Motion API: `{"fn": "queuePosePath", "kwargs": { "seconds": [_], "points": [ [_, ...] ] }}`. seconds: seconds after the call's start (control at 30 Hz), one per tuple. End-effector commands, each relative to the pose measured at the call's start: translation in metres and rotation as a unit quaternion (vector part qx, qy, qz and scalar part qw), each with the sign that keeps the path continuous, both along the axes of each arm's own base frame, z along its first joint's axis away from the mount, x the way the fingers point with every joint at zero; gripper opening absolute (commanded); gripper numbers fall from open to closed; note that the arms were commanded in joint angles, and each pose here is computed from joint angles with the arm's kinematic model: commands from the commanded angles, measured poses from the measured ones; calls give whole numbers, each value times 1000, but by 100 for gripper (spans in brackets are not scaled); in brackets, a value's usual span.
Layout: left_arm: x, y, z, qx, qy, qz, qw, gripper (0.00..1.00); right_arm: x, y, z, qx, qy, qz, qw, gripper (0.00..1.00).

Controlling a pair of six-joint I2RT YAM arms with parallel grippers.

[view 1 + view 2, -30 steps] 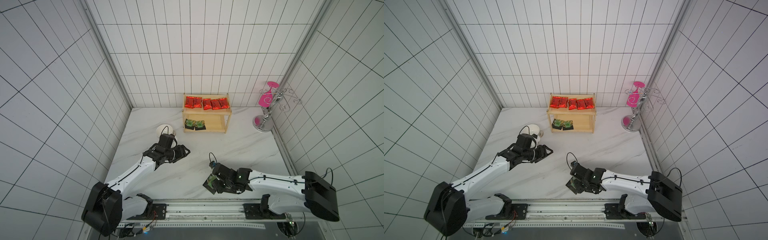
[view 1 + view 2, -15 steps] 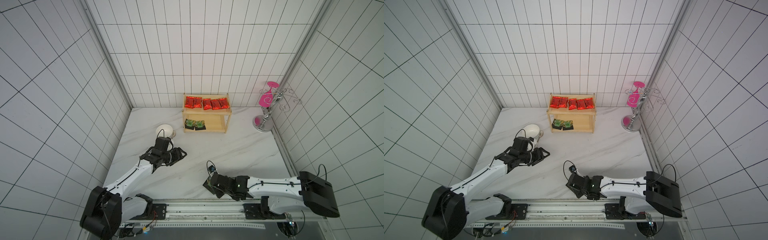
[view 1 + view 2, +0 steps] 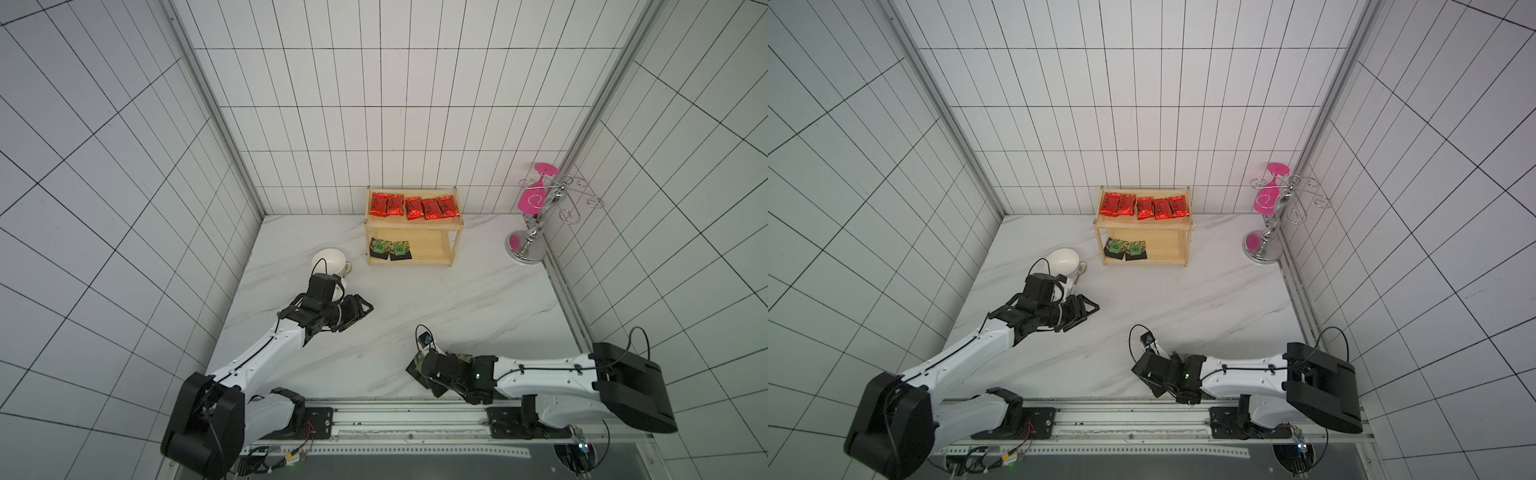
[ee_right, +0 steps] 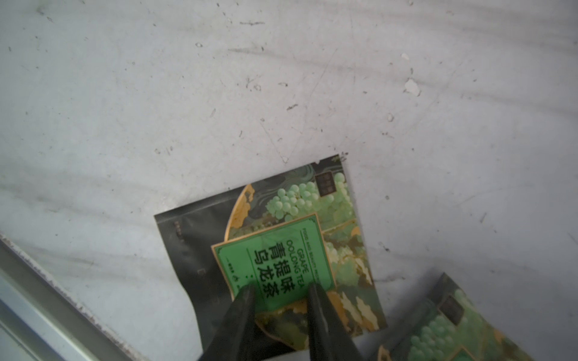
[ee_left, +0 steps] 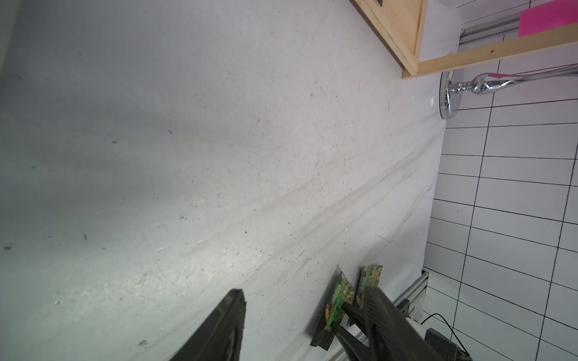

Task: Place the tea bags on the shelf by color
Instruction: Move the tea bag to the center of the board.

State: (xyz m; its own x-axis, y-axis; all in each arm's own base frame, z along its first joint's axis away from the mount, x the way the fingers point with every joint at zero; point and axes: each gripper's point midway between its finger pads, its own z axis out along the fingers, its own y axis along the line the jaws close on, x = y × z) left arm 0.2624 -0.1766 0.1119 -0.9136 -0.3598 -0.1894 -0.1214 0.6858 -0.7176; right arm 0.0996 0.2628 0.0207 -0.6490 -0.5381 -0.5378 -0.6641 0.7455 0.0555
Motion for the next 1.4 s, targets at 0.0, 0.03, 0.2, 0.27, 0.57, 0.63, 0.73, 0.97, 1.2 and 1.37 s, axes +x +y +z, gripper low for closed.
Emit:
{"fn": "queuePosePath", "kwargs": {
  "seconds": [0.0, 0.03, 0.2, 0.27, 0.57, 0.63, 0.73, 0.97, 1.2, 1.37],
  "points": [
    [1, 0, -1, -4, -7, -9, 1000, 64, 7, -4, -10, -11, -24, 1, 1000, 26],
    [1, 0, -2, -4, -5, -9, 1000, 64, 11, 0, -10, -10, -32, 6, 999, 25],
    [1, 3, -3, -2, -6, -5, 1000, 64, 35, 17, -14, -11, -51, 29, 998, 23],
    [2, 5, -5, -1, -5, -3, 1000, 64, 48, 25, -14, -4, -59, 39, 998, 23],
    [9, -8, -25, -19, 12, -20, 1000, 64, 104, 48, -7, 8, -80, 52, 995, 29],
    [11, -18, -30, -18, 14, -34, 999, 63, 112, 48, 7, 28, -82, 39, 996, 32],
    [11, -31, -38, -14, 21, -51, 998, 63, 114, 42, 28, 89, -63, 2, 994, 35],
    [7, -52, -56, -21, 39, -78, 996, 63, 98, 25, 36, 225, 51, -95, 968, 36],
    [5, -72, -66, -12, 41, -103, 994, 63, 102, 9, 24, 288, 113, -138, 941, 40],
    [11, -76, -70, -3, 43, -105, 994, 63, 109, 9, 15, 300, 136, -142, 933, 40]
  ]
}}
